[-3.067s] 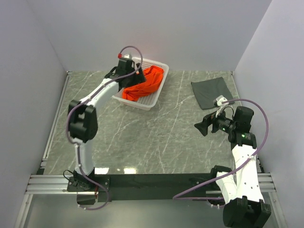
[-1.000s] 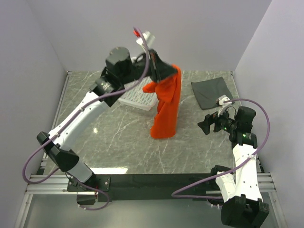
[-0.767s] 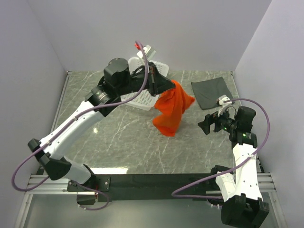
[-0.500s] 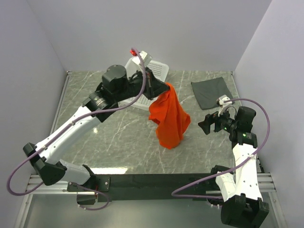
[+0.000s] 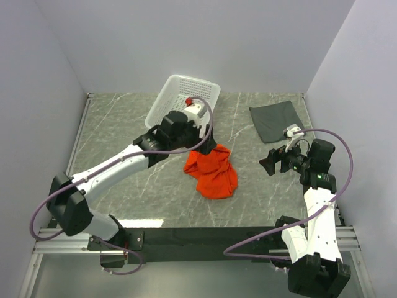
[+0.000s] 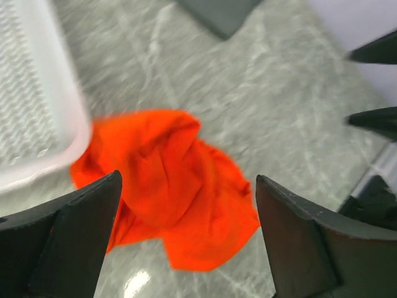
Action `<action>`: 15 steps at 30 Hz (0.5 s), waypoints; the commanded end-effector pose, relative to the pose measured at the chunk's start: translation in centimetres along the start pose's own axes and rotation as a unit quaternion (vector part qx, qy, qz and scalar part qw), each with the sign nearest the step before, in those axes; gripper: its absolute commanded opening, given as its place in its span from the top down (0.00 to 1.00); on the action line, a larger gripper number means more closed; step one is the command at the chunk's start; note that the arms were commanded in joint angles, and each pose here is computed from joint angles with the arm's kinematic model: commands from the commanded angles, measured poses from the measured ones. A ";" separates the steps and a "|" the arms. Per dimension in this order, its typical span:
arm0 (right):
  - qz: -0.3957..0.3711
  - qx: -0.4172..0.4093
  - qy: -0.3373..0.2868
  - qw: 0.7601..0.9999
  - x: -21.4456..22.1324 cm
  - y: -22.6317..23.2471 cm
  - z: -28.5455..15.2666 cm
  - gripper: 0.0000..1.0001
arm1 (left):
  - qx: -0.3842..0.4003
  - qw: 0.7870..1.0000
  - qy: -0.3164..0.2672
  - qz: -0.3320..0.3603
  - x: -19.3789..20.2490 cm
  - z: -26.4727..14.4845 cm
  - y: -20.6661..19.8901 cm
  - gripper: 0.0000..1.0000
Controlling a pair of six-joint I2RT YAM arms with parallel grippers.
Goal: Fold and stack the t-shirts
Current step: Move the tshirt to the center of the board
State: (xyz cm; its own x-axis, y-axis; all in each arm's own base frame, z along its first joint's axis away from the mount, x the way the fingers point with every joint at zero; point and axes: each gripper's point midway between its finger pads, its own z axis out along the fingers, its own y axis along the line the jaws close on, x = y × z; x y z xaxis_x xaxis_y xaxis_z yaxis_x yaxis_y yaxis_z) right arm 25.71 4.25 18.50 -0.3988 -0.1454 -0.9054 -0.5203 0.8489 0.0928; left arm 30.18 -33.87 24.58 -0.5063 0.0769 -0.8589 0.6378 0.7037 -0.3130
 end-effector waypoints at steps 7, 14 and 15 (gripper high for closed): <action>-0.016 0.005 -0.011 1.000 -0.9 -0.4 -0.2 0.01 | -0.217 0.957 -0.086 -0.174 -2.5 -2.2 12.3 0.02; -0.018 0.004 -0.012 1.000 -1.0 -0.3 -0.2 0.01 | -0.310 0.907 -0.091 -0.271 -2.1 -3.0 16.2 0.06; -0.017 0.004 -0.012 1.000 -0.9 -0.4 -0.2 0.01 | -0.324 0.899 -0.091 -0.281 -1.6 -3.3 16.6 0.09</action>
State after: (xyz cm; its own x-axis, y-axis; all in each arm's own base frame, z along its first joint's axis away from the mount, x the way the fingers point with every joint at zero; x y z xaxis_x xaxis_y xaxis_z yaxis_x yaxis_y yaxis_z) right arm 25.71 4.23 18.49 -0.3977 -0.1478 -0.9055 -0.5212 0.8486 0.0904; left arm 39.41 -20.66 19.93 -0.5658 -0.3790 -0.7322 -0.0882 0.9108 -0.4033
